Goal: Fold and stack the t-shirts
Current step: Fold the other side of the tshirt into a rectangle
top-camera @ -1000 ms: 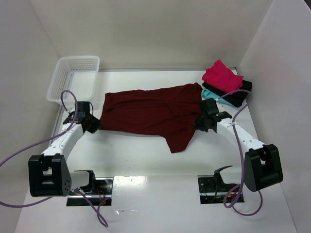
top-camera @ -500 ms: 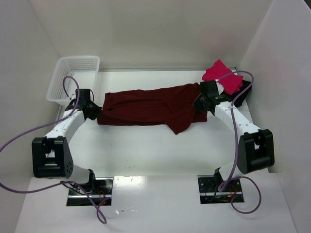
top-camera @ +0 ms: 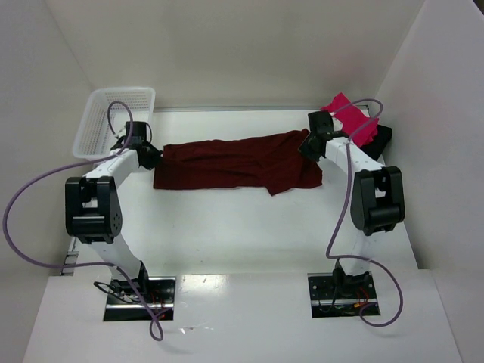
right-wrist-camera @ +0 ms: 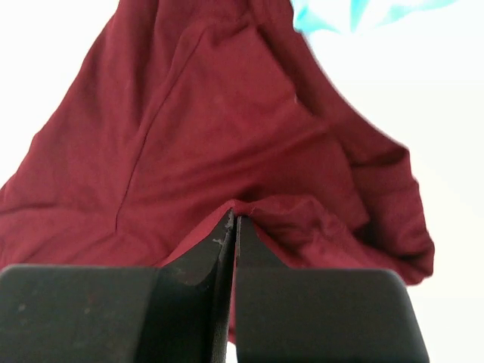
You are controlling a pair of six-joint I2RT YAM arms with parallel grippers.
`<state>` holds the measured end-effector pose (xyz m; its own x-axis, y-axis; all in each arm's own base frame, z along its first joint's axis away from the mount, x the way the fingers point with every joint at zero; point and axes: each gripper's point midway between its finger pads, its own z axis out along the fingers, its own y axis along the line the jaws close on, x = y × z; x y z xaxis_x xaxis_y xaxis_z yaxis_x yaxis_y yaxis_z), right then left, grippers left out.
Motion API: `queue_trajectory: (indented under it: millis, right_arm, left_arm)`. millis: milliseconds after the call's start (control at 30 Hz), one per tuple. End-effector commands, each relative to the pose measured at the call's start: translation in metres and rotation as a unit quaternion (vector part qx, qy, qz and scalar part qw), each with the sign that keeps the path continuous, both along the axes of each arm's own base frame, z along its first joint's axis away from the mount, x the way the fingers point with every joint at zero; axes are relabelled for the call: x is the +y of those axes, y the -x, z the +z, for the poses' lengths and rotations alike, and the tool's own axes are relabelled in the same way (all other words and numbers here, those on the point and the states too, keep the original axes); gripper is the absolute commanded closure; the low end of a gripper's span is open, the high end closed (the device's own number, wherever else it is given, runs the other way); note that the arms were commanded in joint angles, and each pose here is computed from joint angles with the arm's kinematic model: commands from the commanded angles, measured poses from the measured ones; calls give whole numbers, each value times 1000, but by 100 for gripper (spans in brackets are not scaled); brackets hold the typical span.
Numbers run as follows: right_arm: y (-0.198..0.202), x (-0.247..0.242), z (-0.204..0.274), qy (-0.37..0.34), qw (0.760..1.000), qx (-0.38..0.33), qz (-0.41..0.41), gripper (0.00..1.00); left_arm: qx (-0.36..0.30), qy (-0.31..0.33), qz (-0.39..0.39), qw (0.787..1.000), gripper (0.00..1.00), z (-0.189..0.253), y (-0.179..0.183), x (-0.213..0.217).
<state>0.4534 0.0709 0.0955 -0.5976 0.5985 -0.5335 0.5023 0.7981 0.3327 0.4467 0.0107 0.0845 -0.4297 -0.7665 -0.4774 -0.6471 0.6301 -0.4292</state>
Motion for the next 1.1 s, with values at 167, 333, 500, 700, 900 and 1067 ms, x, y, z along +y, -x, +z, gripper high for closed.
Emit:
queue_trajectory:
  millis: [167, 333, 500, 700, 900, 1067]
  right_arm:
    - [-51, -19, 10, 7, 999, -39, -9, 98]
    - [-58, -22, 10, 8, 999, -43, -5, 96]
    - [-65, -19, 0, 12, 999, -38, 17, 85]
    - [-67, -10, -6, 13, 997, -36, 66, 50]
    - [-70, -7, 60, 18, 990, -108, 85, 19]
    - [-42, 5, 74, -20, 988, -114, 105, 15]
  left_arm:
    - [-9, -33, 19, 999, 100, -5, -29, 21]
    - [-14, -33, 26, 999, 100, -7, -39, 23]
    - [-3, -29, 16, 999, 100, -18, -39, 20]
    - [-31, -11, -53, 998, 84, -3, -52, 2]
    - [-109, -5, -143, 984, 41, 45, -64, -28]
    - [-156, 35, -282, 946, 15, 81, -67, -87]
